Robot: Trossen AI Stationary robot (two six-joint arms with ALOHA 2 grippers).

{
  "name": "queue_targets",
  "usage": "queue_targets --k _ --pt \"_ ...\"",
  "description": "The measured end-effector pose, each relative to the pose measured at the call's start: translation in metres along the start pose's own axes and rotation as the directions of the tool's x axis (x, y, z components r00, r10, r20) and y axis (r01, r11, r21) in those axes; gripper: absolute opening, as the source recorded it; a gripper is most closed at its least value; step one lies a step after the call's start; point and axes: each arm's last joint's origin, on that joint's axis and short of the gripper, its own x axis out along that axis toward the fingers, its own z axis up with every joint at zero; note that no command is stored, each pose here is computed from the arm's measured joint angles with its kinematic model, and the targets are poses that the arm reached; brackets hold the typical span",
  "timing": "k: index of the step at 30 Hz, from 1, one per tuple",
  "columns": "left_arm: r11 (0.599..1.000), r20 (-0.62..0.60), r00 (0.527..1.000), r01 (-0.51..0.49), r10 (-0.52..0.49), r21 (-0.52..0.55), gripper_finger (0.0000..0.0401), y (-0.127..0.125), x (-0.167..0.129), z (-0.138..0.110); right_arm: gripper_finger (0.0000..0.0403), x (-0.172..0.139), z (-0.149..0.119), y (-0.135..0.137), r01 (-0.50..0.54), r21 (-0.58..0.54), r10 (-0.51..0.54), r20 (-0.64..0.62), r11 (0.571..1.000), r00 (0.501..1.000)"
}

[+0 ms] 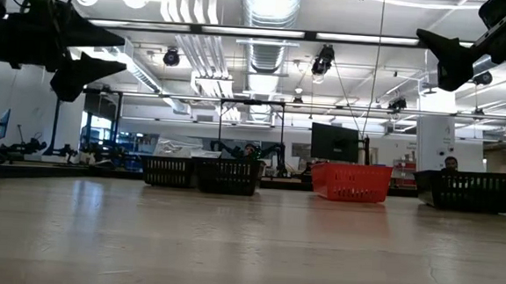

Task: Pick & Place Travel size toiletries
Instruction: Return to Home Position

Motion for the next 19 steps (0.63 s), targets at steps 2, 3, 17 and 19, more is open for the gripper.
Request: queue_targets --k 2,3,17,19 --pt "1.000 0.001 1.000 0.001 -0.001 0.000 0.0248 0.0000 0.0000 0.0001 0.0364 0.0000 -0.0001 0.0000 0.000 0.000 0.000 -0.001 1.000 1.000" --pt "1.000 0.001 1.000 0.000 0.000 0.000 0.0248 0.0000 0.0000 0.0001 0.0363 0.0000 0.0000 0.0000 0.000 0.000 0.000 0.000 1.000 1.000" --pt "0.999 0.023 0.999 -0.041 0.041 0.002 0.0248 0.0039 0.0010 0.0021 0.0363 0.0000 0.0000 0.0000 0.000 0.000 0.000 0.000 1.000 1.000" --pt "0.999 0.021 0.999 -0.042 0.042 0.027 0.0248 0.0040 0.0010 0.0019 0.0364 0.0000 0.0000 0.0000 0.000 0.000 0.000 0.000 1.000 1.000"
